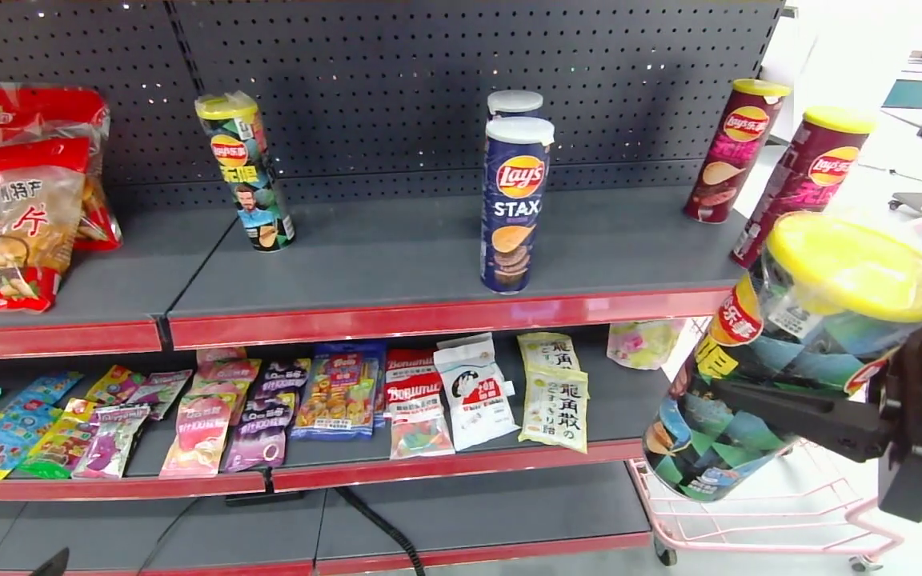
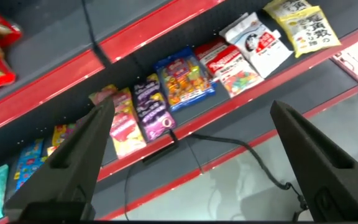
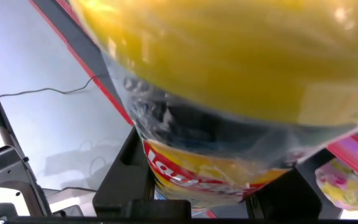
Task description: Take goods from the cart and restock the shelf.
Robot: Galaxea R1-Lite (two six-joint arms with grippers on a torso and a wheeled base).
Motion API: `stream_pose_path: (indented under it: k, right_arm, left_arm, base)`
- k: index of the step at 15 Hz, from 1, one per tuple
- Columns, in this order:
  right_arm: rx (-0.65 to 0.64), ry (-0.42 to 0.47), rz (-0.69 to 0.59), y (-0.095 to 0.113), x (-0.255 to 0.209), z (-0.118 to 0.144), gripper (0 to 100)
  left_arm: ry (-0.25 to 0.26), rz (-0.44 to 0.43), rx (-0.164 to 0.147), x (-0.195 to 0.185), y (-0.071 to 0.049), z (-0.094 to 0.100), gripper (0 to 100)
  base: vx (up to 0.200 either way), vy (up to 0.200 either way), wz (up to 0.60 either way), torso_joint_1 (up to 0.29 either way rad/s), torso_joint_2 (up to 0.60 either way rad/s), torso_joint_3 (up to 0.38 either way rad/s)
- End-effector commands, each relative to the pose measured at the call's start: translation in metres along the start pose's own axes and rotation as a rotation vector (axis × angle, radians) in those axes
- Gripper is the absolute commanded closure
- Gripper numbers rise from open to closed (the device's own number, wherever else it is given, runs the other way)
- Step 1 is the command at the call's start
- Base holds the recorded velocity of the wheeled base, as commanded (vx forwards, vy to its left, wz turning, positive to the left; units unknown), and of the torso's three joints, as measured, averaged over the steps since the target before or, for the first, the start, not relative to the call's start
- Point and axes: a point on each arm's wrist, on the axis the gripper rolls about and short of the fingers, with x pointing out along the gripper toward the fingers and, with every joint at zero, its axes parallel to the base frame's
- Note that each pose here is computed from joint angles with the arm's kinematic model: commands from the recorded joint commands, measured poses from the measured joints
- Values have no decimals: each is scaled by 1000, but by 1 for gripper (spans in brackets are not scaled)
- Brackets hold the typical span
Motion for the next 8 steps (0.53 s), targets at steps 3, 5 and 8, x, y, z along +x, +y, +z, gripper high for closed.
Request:
stream_pose_path:
  k: [3,5,8]
  right_arm:
    - [-10,-16,29,5,-1,2,100]
    - [-17,-22,57,10,-1,4,100]
    - [-16,-13,76,11,2,1,100]
  left_arm:
    - [-9,6,7,-2,0,-1,0]
    - [-11,7,8,-2,0,0,0]
    - [-9,6,8,-2,0,-1,0]
  base:
    - [0,200,0,1,4,2]
    - [0,200,0,5,7,0]
    - [0,200,0,5,1,-1]
